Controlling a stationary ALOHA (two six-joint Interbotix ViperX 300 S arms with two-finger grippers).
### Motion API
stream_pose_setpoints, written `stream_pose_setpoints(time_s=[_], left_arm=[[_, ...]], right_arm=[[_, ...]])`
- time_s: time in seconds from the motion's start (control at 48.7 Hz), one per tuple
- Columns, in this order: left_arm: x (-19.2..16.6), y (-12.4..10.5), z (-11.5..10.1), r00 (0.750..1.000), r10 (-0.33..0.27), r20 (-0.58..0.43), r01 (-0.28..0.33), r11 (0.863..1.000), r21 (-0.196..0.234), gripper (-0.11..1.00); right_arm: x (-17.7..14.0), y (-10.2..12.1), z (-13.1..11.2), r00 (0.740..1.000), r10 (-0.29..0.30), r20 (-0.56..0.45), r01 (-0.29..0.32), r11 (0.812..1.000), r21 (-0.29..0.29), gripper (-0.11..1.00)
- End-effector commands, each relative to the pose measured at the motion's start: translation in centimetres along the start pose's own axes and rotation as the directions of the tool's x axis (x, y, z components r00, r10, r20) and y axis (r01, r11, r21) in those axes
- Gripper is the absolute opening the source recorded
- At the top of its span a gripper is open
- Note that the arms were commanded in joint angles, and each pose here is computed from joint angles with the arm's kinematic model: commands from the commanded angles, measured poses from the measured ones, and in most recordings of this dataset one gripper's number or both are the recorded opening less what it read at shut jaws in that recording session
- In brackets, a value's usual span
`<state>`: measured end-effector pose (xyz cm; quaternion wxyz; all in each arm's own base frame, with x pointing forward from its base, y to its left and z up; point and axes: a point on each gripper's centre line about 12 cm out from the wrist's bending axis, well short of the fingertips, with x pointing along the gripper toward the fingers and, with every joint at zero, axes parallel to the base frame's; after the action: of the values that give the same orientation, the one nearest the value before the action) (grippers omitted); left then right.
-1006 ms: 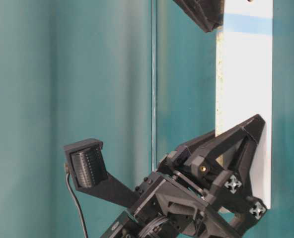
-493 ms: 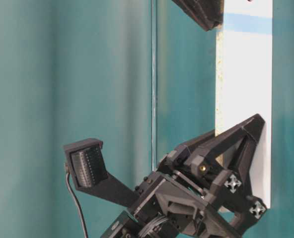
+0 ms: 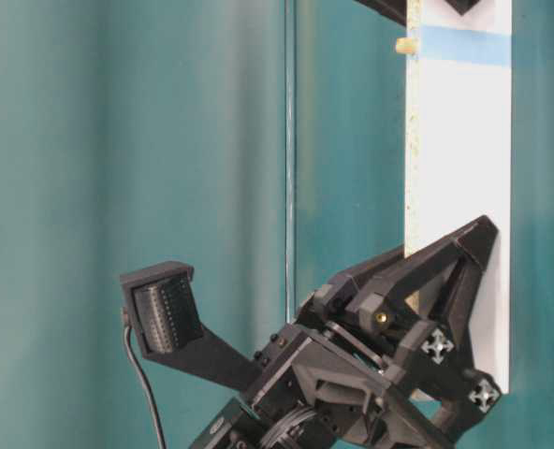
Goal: Insert the rod into the hole on the wooden board.
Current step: 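Open both grippers, releasing the peg and the board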
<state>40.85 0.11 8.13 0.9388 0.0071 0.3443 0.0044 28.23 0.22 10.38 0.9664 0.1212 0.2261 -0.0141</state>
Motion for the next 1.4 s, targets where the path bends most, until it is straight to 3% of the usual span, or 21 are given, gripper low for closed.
stream_pose_setpoints(time_s=[0.0, 0.451, 0.493, 0.636, 0.698, 0.964, 1.375], left_arm=[[-0.2, 0.9, -0.1, 1.000, 0.017, -0.010, -0.018, 1.000, -0.021, 0.31], [-0.2, 0.9, -0.1, 1.000, 0.017, -0.011, -0.017, 1.000, -0.021, 0.32], [-0.2, 0.9, -0.2, 1.000, 0.017, -0.014, -0.017, 1.000, -0.019, 0.38], [-0.1, 0.9, -0.2, 0.999, 0.016, -0.028, -0.016, 1.000, -0.021, 0.80], [-0.1, 0.9, -0.2, 1.000, 0.015, -0.026, -0.016, 1.000, -0.020, 0.91], [-0.5, 0.9, 0.4, 1.000, 0.014, -0.011, -0.015, 1.000, -0.019, 0.87], [-3.9, 0.9, 2.4, 1.000, 0.013, 0.027, -0.012, 1.000, -0.018, 0.87]], right_arm=[[-0.2, 0.3, 1.1, 0.999, 0.008, 0.033, -0.008, 1.000, -0.003, 0.64], [-1.5, 1.0, 4.3, 0.996, 0.014, 0.086, -0.014, 1.000, -0.011, 0.65], [-1.7, 1.0, 4.3, 0.997, 0.011, 0.082, -0.011, 1.000, -0.010, 0.65], [-1.9, 0.9, 4.2, 0.998, 0.007, 0.069, -0.006, 1.000, -0.010, 0.65], [-1.9, 0.9, 4.2, 0.998, 0.006, 0.070, -0.005, 1.000, -0.010, 0.65], [-1.9, 0.9, 4.4, 0.997, 0.007, 0.072, -0.006, 1.000, -0.010, 0.65], [-2.0, 1.0, 4.5, 0.997, 0.007, 0.077, -0.007, 1.000, -0.004, 0.64]])
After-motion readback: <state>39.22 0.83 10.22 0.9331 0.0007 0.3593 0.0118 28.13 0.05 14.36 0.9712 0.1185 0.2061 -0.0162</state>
